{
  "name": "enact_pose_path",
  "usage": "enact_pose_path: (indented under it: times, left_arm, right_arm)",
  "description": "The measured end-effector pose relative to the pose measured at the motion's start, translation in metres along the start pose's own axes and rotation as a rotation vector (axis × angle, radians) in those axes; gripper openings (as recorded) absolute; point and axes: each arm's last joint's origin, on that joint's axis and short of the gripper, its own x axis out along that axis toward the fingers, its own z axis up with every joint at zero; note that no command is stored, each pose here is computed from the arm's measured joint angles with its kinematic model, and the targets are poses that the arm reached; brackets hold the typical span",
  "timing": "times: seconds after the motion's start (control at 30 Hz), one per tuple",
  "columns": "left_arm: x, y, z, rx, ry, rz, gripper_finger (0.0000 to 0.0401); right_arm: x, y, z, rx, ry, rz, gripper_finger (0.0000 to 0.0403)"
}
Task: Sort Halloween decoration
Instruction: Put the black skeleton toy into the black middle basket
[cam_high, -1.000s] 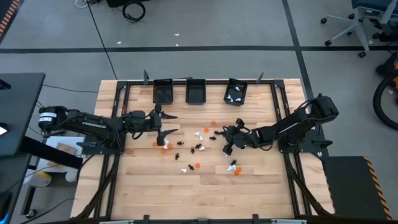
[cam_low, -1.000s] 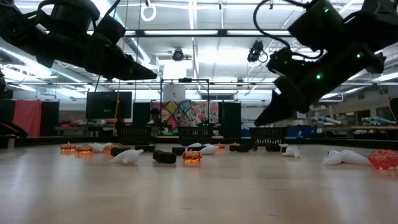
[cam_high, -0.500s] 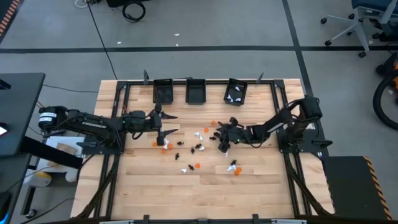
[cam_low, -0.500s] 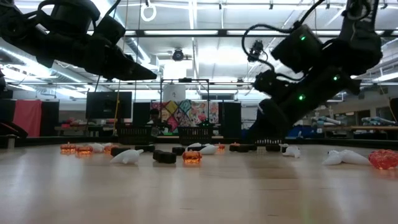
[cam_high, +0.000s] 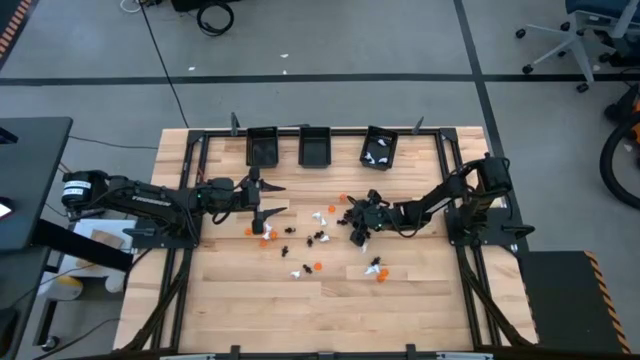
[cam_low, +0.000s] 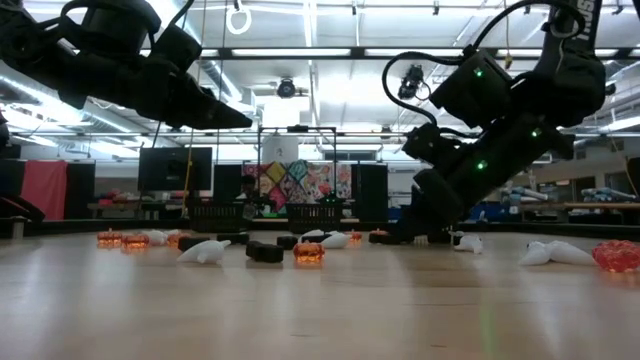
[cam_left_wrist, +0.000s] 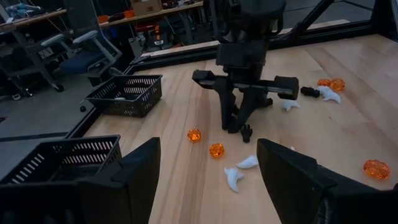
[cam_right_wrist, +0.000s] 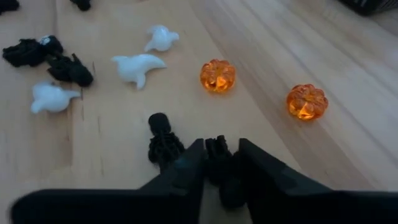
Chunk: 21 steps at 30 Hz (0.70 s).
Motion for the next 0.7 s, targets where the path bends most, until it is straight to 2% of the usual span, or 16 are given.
enact_pose_path:
  times: [0.13,0.33,0.6,0.7]
  left_arm:
    - [0.0,0.0,0.0,0.0,0.0,0.0,0.0254]
    - [0.0,0.0,0.0,0.0,0.0,0.0,0.0254]
    - [0.0,0.0,0.0,0.014,0.0,0.0,0.0254]
    - [0.0,0.0,0.0,0.015,0.0,0.0,0.0254]
  right_arm:
    - [-0.003,-0.001,0.003,-0.005,-0.003,0.01,0.0046]
    - [-0.001,-0.005,0.015,0.0,-0.012,0.017,0.0045]
    - [0.02,-0.019,0.076,-0.034,-0.113,0.038,0.0048]
    - [0.027,-0.027,0.1,-0.046,-0.141,0.015,0.0049]
